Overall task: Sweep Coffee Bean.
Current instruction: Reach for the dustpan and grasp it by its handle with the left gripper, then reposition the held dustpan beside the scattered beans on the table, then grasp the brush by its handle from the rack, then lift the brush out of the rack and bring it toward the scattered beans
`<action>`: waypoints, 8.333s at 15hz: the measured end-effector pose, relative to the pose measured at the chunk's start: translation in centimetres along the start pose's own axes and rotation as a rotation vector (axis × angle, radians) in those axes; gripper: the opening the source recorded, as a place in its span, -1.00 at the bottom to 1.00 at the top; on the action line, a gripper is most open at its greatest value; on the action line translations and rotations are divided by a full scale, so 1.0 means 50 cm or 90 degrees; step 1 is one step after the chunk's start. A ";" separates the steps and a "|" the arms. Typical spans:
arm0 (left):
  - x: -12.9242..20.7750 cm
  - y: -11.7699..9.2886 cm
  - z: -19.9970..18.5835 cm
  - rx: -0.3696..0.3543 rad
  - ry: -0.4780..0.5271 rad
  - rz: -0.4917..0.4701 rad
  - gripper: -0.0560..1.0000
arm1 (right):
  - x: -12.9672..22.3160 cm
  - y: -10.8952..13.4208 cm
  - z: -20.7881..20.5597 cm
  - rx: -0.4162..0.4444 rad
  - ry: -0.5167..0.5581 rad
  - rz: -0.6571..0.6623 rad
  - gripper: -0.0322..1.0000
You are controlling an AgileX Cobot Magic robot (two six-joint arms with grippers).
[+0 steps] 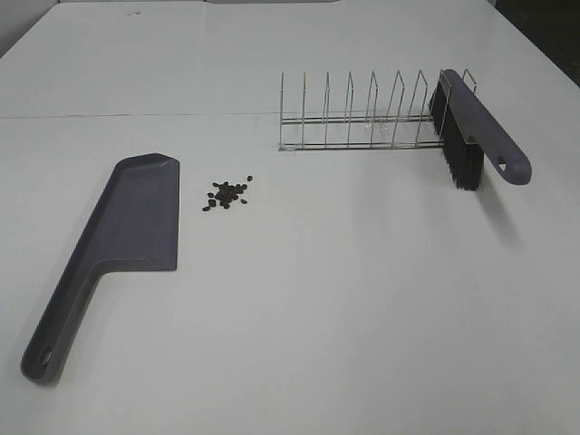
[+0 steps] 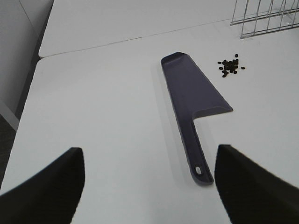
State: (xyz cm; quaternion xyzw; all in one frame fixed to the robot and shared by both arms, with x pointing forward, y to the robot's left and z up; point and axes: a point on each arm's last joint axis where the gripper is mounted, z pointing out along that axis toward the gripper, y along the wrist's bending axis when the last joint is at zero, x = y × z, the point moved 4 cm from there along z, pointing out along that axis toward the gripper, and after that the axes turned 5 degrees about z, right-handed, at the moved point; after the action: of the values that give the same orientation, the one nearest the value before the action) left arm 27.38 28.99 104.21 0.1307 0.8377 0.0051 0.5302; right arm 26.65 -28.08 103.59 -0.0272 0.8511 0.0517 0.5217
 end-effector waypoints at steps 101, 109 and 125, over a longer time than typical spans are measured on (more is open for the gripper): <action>0.058 -0.083 0.665 0.072 0.644 -0.154 -0.38 | -0.298 -0.149 0.910 0.038 0.418 0.059 0.36; 0.058 -0.083 0.665 0.072 0.644 -0.153 -0.38 | -0.213 -0.158 0.971 0.040 0.460 0.066 0.34; 0.058 -0.083 0.665 0.073 0.645 -0.154 -0.38 | -0.309 -0.152 0.932 0.043 0.453 0.090 -0.41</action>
State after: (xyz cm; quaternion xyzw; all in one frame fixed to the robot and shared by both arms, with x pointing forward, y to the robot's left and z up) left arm 54.88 21.30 86.45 0.0429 0.9972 -0.0391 0.0473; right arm 75.67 -30.32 95.92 0.0328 0.9804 0.0469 0.1888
